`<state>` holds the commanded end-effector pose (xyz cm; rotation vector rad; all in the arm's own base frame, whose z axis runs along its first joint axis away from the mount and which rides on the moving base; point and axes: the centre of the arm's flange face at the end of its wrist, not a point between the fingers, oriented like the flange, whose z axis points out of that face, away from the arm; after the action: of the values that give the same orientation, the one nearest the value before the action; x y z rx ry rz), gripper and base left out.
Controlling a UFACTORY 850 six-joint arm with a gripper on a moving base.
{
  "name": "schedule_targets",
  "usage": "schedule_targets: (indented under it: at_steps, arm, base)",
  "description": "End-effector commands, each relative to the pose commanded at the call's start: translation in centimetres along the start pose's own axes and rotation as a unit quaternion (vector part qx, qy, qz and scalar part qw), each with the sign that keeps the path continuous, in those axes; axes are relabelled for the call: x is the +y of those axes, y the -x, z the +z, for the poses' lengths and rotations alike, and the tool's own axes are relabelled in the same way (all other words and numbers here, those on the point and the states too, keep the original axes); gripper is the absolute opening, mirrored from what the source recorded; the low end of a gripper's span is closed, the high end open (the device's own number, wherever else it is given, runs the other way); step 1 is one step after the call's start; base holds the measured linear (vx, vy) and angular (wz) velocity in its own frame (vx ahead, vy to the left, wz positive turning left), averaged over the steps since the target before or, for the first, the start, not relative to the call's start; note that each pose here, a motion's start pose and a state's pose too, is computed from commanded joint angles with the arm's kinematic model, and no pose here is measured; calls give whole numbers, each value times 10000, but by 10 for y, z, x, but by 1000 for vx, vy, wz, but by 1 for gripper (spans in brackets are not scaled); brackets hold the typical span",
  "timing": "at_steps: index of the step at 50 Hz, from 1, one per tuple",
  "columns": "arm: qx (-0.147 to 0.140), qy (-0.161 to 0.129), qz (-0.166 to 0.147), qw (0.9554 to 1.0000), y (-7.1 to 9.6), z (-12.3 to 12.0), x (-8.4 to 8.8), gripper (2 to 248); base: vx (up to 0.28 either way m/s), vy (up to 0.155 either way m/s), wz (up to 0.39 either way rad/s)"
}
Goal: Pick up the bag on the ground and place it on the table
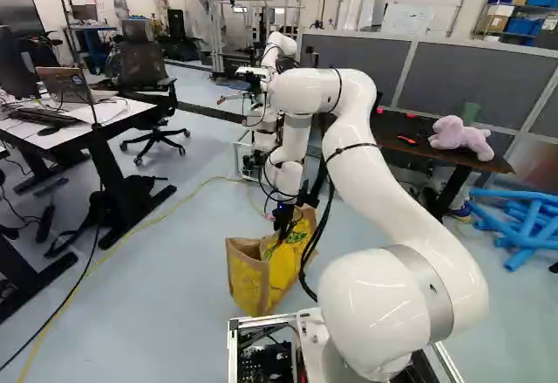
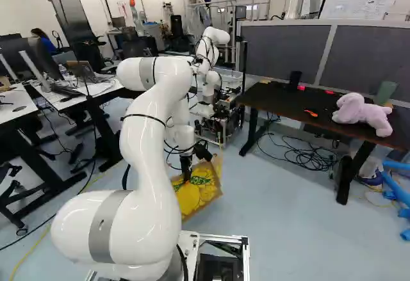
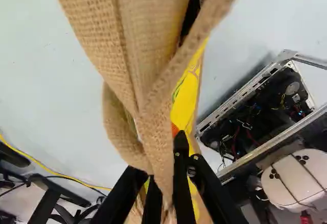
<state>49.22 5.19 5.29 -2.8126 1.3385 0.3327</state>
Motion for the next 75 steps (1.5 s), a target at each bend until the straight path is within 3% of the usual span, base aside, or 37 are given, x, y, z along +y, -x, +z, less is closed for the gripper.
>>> schedule_targets:
  at_steps: [35, 41, 56, 75]
  arm:
    - [33, 179, -550, 9983, 26, -44, 46, 22]
    - [134, 81, -527, 9985, 21, -55, 49, 22]
    - [727, -428, -361, 9958, -5, -84, 46, 22]
    - [766, -569, -375, 9947, -11, -117, 40, 22]
  base:
    - [0, 0, 0]
    - [0, 0, 0]
    - [0, 0, 0]
    - [0, 0, 0]
